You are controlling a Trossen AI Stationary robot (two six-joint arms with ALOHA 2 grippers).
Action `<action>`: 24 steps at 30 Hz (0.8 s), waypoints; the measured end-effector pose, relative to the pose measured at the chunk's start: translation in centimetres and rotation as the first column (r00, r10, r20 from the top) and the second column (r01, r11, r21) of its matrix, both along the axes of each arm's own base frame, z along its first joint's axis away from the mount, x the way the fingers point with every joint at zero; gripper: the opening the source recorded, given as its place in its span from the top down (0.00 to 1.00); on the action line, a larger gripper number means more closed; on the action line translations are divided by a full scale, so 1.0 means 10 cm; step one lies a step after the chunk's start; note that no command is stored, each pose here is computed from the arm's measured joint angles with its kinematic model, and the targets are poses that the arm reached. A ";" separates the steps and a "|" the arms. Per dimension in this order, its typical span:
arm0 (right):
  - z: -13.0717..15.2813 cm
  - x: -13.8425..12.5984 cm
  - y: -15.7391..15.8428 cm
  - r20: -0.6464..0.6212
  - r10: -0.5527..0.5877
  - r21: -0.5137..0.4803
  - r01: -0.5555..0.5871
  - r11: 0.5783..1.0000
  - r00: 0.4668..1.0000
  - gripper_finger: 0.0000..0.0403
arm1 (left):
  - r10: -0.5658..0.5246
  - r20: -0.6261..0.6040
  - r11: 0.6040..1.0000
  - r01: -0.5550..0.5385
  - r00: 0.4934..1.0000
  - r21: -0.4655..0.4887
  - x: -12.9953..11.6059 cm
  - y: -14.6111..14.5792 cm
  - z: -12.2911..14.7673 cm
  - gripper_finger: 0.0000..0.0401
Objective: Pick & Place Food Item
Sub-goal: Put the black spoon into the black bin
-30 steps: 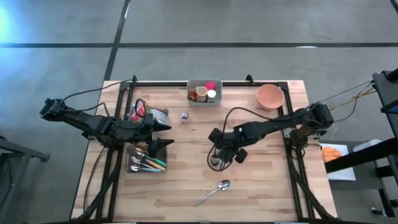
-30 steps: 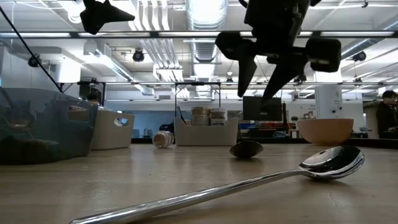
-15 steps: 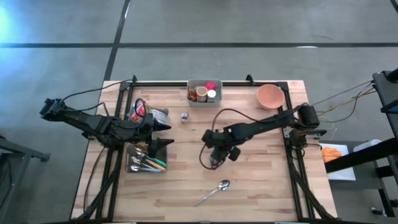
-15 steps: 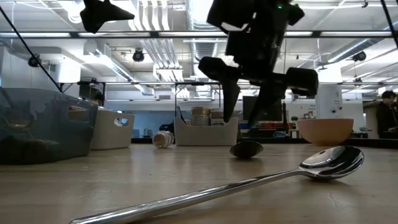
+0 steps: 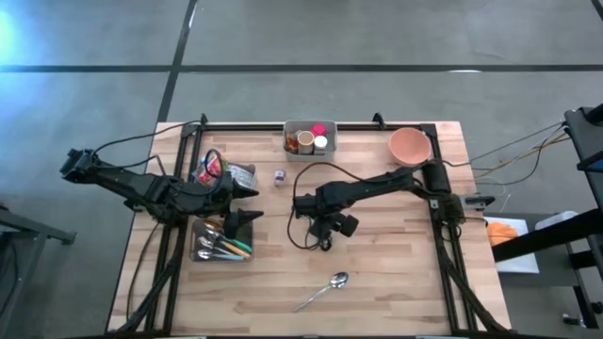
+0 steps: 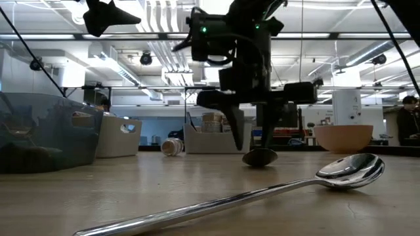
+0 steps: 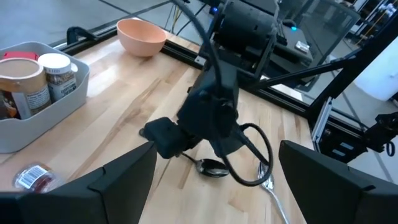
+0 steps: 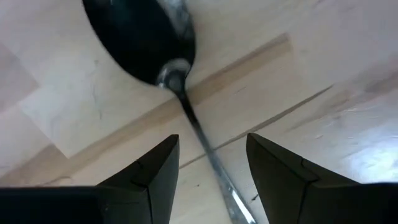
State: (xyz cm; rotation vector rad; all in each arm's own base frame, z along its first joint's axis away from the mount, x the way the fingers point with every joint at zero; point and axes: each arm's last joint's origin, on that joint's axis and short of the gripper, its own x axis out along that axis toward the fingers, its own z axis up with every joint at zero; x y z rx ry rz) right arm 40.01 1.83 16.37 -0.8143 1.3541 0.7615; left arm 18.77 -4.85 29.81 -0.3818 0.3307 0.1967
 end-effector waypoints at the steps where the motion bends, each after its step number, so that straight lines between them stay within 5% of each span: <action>1: -0.02 0.00 -0.01 -0.010 0.009 -0.001 -0.009 1.000 1.000 0.55 | 0.000 -0.003 1.000 0.000 1.000 0.001 0.00 0.00 0.00 0.15; 17: -0.27 -0.06 0.00 0.002 0.084 -0.031 -0.084 0.996 0.996 0.55 | 0.001 -0.018 1.000 -0.001 1.000 0.004 -0.01 0.00 -0.02 0.15; 24: -0.32 -0.10 0.00 -0.017 0.068 -0.023 -0.069 0.997 0.998 0.76 | 0.002 -0.017 1.000 -0.002 1.000 0.003 -0.01 0.00 -0.02 0.15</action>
